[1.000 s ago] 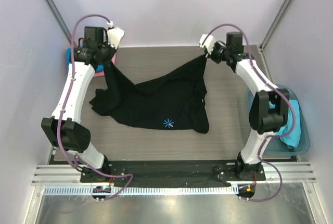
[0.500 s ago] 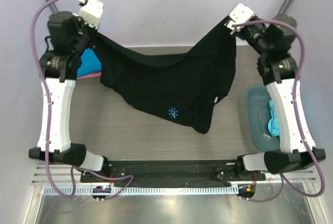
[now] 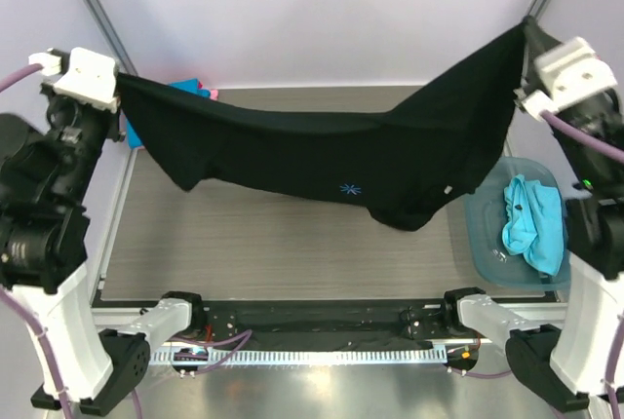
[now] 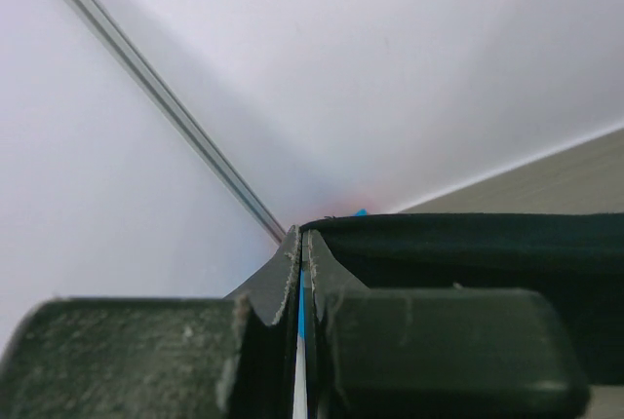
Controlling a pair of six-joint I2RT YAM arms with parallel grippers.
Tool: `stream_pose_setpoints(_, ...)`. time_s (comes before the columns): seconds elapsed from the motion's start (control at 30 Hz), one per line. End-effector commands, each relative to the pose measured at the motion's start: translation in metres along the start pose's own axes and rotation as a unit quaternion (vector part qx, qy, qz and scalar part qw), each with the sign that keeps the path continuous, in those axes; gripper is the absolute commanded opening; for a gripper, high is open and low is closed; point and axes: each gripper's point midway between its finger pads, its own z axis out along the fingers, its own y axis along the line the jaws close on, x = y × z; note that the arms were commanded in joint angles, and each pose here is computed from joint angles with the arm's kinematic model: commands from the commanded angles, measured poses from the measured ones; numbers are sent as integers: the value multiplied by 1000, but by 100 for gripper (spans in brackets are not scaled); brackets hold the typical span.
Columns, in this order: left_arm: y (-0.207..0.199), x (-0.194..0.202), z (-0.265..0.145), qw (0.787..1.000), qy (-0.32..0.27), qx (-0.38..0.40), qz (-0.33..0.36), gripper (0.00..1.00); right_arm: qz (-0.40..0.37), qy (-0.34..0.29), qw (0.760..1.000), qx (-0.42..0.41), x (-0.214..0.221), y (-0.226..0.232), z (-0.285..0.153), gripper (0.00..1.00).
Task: Fold and stack the t-shirts
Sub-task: Flatten the tshirt out
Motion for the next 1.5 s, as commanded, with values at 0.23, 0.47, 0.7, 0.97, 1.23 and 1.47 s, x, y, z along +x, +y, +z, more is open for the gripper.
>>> stream_pose_setpoints(0.23,27,-71,-86,991,-127,-39,20,0,-28,-98,992,78,-117,-62,-95,1)
stream_pose_setpoints(0.47,49,-119,-125,973,-211,-83,37,0,-40,-168,976,130,-169,-84,-111,1)
stream_pose_setpoints(0.7,54,-96,-82,979,-162,-99,77,0,-15,-139,977,164,-130,-107,-59,1)
stream_pose_setpoints(0.97,32,-16,39,988,-32,-56,142,0,-2,-34,990,136,-11,-93,44,1)
stream_pose_setpoints(1.23,30,-41,69,991,-69,-40,105,0,6,-10,990,141,28,-93,79,1)
stream_pose_setpoints(1.47,40,-57,28,986,-102,-71,107,0,-6,-39,989,141,-5,-91,46,1)
